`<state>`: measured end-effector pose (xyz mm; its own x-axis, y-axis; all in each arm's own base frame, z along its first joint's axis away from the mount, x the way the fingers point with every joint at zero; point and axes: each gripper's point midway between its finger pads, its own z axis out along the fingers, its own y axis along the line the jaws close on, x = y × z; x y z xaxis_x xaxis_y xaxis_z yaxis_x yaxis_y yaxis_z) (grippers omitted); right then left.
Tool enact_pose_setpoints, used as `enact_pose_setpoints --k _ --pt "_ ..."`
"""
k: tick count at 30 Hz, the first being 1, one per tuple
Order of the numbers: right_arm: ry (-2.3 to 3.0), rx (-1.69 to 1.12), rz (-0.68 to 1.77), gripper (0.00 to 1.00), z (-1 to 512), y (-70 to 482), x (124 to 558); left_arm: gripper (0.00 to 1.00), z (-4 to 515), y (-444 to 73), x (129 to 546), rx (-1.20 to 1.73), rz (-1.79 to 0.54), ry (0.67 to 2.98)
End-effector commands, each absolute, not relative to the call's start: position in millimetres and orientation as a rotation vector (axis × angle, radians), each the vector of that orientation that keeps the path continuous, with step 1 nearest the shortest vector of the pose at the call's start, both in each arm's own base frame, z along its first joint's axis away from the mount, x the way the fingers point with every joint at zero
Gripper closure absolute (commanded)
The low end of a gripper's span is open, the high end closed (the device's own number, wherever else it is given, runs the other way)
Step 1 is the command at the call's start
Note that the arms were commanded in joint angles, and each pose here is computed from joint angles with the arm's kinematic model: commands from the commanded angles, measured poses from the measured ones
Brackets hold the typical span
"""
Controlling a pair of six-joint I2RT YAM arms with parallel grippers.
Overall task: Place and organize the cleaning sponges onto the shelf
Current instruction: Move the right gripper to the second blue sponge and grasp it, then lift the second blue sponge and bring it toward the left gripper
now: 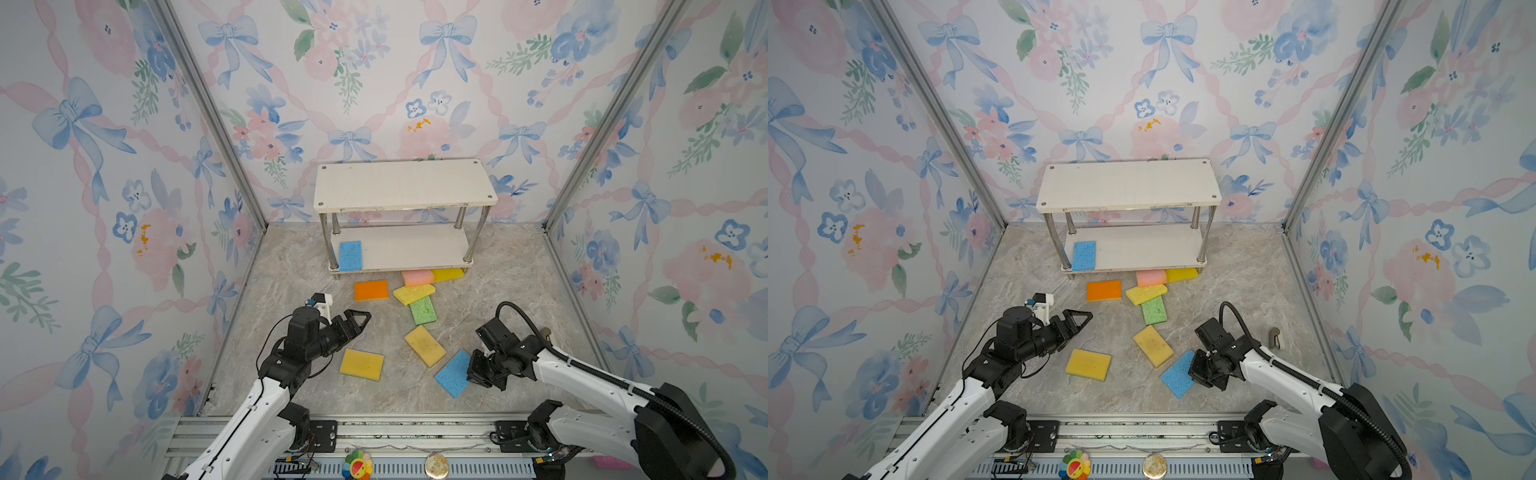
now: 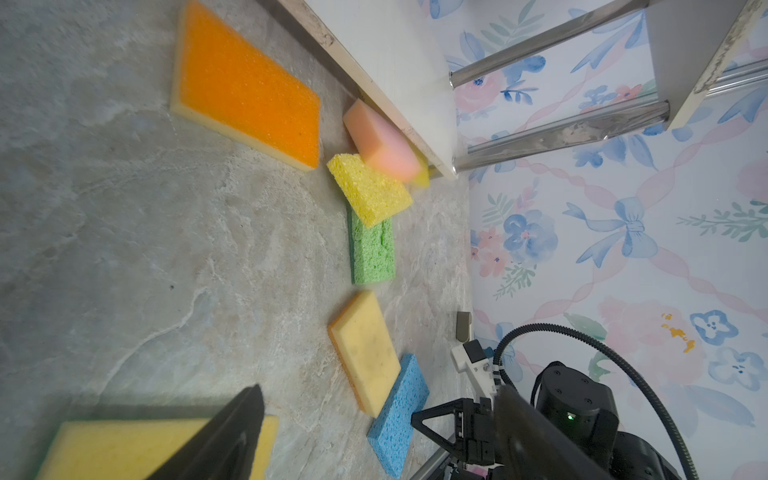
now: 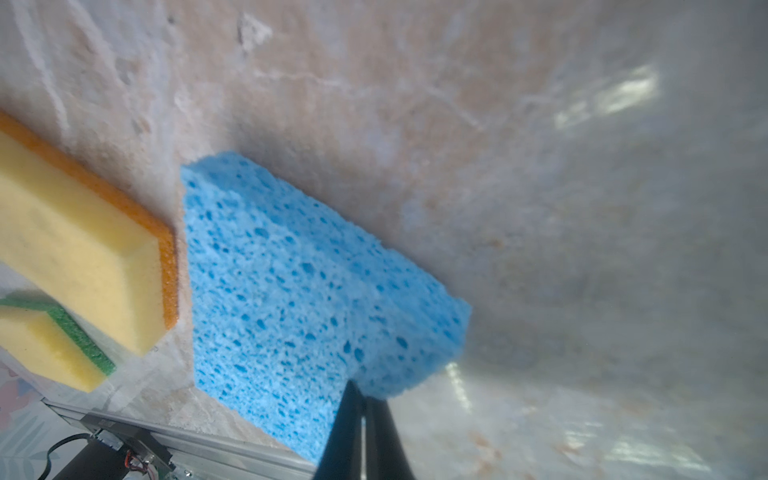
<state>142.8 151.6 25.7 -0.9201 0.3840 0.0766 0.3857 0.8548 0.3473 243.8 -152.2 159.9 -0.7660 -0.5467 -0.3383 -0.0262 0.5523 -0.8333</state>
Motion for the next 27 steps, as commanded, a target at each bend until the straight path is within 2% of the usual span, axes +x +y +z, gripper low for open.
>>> enact_pose_setpoints --k 1,17,22,27 --pt "-3.033 -0.603 -0.536 1.00 29.6 148.6 144.1 0.11 164.5 -152.6 245.2 -0.450 -1.176 2.187" --pt "-3.214 -0.341 -0.552 1.00 92.2 138.8 174.9 0.12 191.0 -167.6 247.7 -0.299 -1.248 2.142" --pt "-3.277 -0.212 -0.637 1.00 124.7 141.1 195.5 0.12 202.8 -175.2 245.2 -0.242 -1.311 2.104" --pt "-3.255 0.040 -0.815 1.00 160.6 170.1 220.3 0.13 211.5 -185.6 244.0 -0.181 -1.380 2.088"
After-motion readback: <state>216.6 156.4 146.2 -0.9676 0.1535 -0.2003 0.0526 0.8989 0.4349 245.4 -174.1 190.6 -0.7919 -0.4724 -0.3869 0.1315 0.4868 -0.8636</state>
